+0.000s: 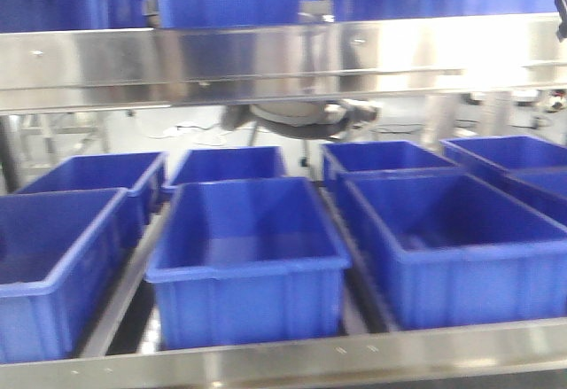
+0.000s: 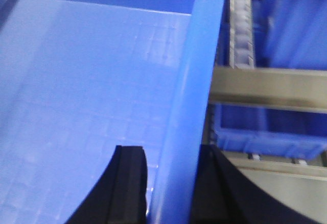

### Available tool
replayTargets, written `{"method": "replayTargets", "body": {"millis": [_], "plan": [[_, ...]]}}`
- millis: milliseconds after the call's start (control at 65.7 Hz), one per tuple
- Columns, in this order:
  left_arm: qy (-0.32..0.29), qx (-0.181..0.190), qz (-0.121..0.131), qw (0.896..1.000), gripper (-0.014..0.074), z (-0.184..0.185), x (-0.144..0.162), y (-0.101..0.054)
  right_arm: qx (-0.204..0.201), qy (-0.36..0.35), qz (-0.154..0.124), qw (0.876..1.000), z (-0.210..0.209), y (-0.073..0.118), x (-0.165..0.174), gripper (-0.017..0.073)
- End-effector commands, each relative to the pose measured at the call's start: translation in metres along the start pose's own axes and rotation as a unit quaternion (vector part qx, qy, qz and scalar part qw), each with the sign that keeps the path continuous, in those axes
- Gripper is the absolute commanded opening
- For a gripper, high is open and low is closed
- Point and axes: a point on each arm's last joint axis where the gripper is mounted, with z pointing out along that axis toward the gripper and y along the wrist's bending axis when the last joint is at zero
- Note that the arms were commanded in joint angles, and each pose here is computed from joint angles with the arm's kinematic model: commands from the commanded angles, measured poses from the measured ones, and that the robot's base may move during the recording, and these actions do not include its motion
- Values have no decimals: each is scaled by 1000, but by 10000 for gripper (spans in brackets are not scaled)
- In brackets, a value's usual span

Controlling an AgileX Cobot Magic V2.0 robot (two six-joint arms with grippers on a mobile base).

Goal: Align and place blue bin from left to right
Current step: 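Back the base away from the shelf holding the bin in both grippers, then drive across the floor carrying the blue bin in both grippers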

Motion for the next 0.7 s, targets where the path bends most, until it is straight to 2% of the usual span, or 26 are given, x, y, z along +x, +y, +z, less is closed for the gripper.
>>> {"method": "replayTargets", "body": {"millis": [0,685], "plan": [[-53,13,10,998,-111,-15,-9,-4,-13,-72,-8,997,-21,4,-12,-70],[-53,13,10,998,-111,-15,-9,-4,-13,-72,-8,997,-21,4,-12,-70]]}}
